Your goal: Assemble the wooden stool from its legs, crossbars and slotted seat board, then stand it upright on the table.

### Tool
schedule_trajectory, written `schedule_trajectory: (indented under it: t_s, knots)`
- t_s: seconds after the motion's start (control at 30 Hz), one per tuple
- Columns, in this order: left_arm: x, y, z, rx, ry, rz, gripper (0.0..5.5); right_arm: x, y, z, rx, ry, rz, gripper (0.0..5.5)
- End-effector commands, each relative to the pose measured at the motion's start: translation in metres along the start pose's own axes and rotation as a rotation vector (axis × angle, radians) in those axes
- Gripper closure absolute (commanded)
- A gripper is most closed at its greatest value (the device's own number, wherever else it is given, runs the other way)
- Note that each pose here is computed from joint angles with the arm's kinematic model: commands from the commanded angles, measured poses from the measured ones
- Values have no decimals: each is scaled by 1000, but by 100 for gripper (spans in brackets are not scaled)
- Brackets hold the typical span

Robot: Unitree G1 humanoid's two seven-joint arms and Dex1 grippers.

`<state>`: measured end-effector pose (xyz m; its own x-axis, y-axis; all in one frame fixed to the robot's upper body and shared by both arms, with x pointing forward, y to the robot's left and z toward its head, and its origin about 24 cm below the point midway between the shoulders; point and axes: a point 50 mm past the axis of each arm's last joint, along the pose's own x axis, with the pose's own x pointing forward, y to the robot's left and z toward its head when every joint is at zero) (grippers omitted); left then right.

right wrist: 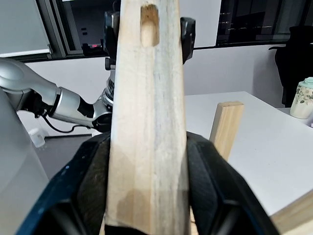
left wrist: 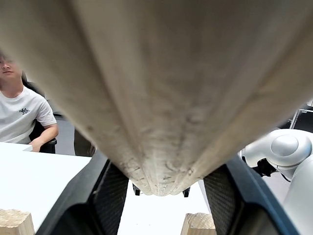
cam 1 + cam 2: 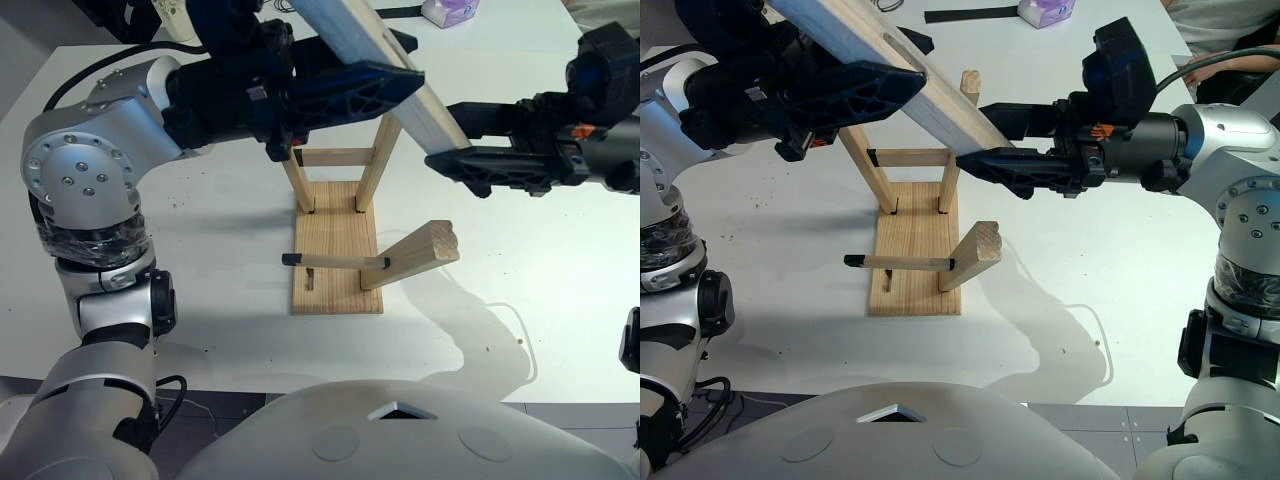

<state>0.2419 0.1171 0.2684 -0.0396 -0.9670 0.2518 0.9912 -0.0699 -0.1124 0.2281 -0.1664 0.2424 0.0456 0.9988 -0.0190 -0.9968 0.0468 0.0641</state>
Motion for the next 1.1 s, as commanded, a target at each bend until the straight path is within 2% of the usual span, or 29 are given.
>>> schedule_trajectory:
  t_s: [0.03,0.2,0.23,0.37,0.63,0.87,1.1]
  knots:
    - [-4,1,-5,-5,36,11,340,-3,2,2,-32,52,3,345]
    - [-5,2,-4,5,17,19,340,-2,-4,4,-69,61,-44,345]
    - [-5,2,-3,7,7,21,340,-1,-6,4,-78,60,-62,316]
    - [-5,3,1,14,-32,32,342,-1,-11,-1,-98,95,-101,260]
    - [-13,6,17,79,-73,82,342,-26,-23,-15,-116,161,-252,257]
    - [-47,-7,46,218,-17,165,343,-50,-21,-36,-83,164,-393,257]
    - [-94,-25,50,283,153,302,343,-71,9,-63,-18,236,-500,257]
